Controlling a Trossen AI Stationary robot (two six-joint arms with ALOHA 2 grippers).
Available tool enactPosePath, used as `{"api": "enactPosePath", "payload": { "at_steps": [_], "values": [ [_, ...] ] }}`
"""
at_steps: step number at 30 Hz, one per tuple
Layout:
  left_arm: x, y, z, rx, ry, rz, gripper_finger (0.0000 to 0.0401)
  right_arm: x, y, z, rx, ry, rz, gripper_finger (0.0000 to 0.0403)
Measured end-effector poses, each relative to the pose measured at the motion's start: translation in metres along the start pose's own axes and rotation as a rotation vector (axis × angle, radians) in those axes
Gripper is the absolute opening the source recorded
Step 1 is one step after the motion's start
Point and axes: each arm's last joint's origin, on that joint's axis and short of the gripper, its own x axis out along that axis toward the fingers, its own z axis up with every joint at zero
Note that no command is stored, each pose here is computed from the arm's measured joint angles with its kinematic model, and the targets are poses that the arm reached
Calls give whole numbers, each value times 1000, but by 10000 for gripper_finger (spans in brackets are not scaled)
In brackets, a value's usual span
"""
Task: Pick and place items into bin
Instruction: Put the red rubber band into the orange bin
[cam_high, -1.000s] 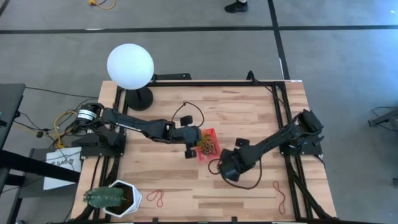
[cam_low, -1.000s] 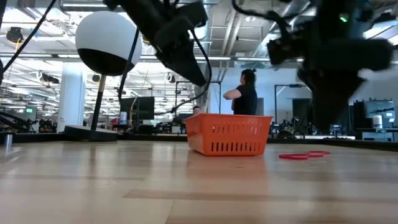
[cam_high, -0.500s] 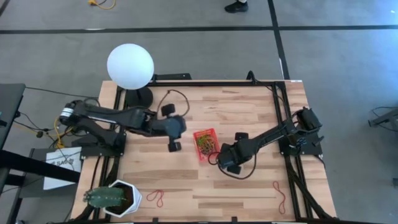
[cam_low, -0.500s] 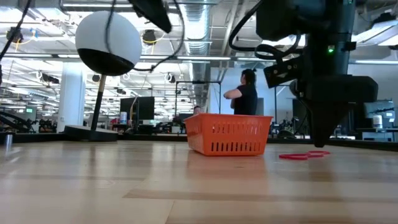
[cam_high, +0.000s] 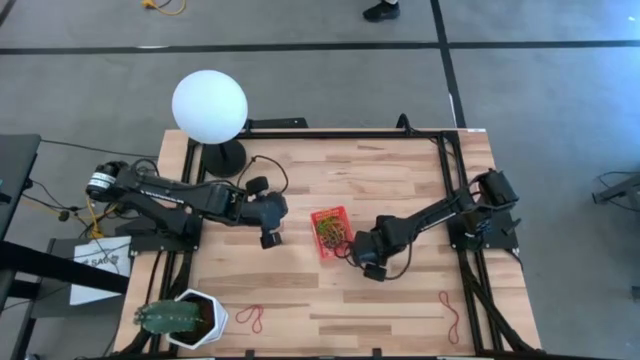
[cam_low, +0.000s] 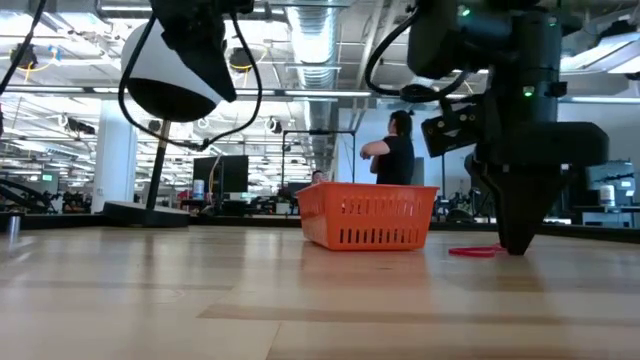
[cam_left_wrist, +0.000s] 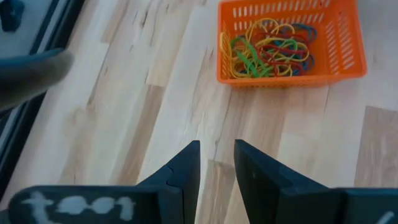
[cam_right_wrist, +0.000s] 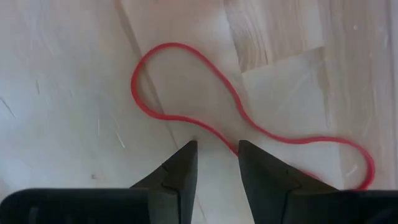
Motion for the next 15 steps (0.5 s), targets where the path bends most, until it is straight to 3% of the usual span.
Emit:
{"api": "enactPosePath", "payload": {
  "at_steps": [8,15],
  "values": [
    [1,0,-2,-4,5,2,89,2,-8,5,-103,32,72,111],
    [1,0,-2,-1,6,2,89,-7,-3,5,-123,62,73,111]
  ]
}}
